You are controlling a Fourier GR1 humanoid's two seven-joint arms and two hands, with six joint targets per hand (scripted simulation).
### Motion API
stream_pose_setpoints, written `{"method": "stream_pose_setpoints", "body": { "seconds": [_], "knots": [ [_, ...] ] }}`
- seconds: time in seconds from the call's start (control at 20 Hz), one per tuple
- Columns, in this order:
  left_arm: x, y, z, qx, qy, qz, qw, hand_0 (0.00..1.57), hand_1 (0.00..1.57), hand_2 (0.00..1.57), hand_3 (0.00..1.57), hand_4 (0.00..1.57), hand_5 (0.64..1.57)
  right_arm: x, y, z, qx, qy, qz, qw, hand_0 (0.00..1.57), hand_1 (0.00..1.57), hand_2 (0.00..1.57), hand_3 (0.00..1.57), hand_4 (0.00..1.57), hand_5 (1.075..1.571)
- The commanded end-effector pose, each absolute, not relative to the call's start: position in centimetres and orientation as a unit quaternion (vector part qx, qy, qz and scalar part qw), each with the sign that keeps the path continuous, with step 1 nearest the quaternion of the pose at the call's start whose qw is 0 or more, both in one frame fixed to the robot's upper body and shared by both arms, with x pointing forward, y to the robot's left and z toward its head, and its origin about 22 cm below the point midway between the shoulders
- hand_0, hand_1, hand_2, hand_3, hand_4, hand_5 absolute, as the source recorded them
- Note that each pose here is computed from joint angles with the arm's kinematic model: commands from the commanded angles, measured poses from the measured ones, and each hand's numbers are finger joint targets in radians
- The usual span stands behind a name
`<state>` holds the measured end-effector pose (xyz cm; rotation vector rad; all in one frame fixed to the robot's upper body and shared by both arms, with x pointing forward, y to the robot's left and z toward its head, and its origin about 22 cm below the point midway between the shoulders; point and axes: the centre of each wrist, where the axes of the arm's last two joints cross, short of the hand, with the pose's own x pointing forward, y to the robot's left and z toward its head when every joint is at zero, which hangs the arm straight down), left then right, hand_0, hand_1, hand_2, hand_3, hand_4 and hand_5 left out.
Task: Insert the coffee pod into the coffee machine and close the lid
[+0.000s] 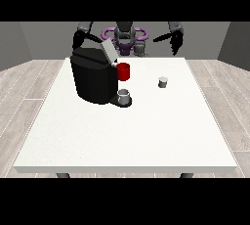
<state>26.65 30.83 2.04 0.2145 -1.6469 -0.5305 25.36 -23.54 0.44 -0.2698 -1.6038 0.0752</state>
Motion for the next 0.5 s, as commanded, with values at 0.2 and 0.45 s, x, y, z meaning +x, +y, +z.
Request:
{"method": "stream_pose_setpoints", "body": {
  "seconds": [0.2,0.45],
  "knots": [
    [31.8,34.6,7.6,0.168,-0.693,-0.284,0.641,0.0,0.0,0.0,0.0,0.0,1.571,27.5,-21.4,2.0,-0.097,-0.745,0.049,0.658,0.0,0.0,0.0,0.0,0.0,1.571],
    [33.4,36.4,9.2,0.205,-0.667,-0.316,0.642,0.0,0.0,0.0,0.0,0.0,1.571,27.7,-20.5,1.8,-0.089,-0.75,0.054,0.653,0.0,0.0,0.0,0.0,0.0,1.571]
  ]
}}
